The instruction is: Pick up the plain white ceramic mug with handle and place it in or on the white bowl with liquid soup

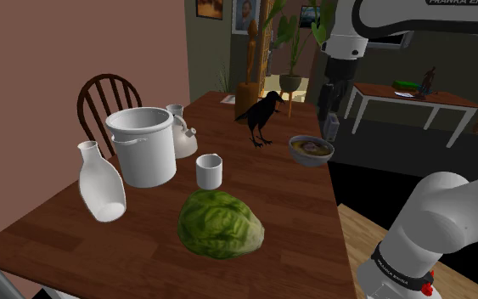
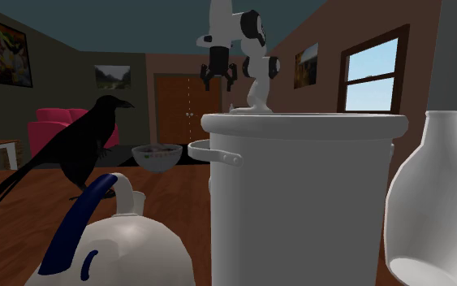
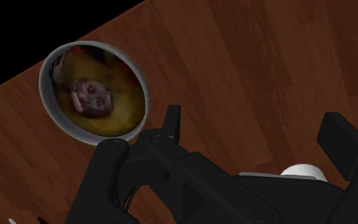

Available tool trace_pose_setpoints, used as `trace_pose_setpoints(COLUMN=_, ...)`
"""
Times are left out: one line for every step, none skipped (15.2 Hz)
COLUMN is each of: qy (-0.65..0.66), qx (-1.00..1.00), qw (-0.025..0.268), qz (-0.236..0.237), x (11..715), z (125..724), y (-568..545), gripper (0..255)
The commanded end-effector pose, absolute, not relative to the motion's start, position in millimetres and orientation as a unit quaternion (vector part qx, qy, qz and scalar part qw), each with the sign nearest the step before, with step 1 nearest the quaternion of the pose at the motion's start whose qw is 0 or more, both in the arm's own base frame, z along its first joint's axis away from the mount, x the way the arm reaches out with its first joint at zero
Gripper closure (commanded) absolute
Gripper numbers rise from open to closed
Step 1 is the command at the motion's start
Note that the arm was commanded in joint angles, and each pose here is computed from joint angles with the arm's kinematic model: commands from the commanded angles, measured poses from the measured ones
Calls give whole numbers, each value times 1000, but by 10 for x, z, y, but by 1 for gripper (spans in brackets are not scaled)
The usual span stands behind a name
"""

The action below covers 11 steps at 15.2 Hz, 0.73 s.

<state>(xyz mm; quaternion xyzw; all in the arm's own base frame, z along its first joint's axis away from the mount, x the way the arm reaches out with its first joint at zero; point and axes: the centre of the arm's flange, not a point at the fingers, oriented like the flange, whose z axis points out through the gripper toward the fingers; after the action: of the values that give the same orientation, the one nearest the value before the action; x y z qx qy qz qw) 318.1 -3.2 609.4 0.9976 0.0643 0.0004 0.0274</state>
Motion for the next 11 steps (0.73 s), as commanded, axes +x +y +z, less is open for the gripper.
trace_pose_setpoints(qy=64, qx=998, qw=27, qz=0, x=3181, z=6094, y=-32, gripper=0)
trace_pose_setpoints(qy=64, qx=998, qw=27, qz=0, x=3264, z=6029, y=47, gripper=0)
trace_pose_setpoints(qy=63, qx=998, qw=26, qz=0, x=3347, z=5965, y=126, gripper=0)
trace_pose_setpoints(qy=62, qx=998, qw=25, qz=0, x=3430, z=5901, y=205, gripper=0)
trace_pose_setpoints(qy=62, qx=998, qw=25, qz=-1, x=3513, z=5837, y=284, gripper=0)
trace_pose_setpoints(qy=61, qx=998, qw=24, qz=-1, x=3596, z=5773, y=363, gripper=0)
trace_pose_setpoints(qy=60, qx=998, qw=23, qz=-1, x=3679, z=5709, y=442, gripper=0)
trace_pose_setpoints(qy=60, qx=998, qw=23, qz=-1, x=3762, z=5645, y=521, gripper=0)
trace_pose_setpoints(qy=59, qx=998, qw=22, qz=-2, x=3845, z=5581, y=600, gripper=0)
trace_pose_setpoints(qy=58, qx=998, qw=21, qz=-2, x=3929, z=5517, y=679, gripper=0)
trace_pose_setpoints(qy=58, qx=998, qw=21, qz=-2, x=4012, z=5453, y=758, gripper=0)
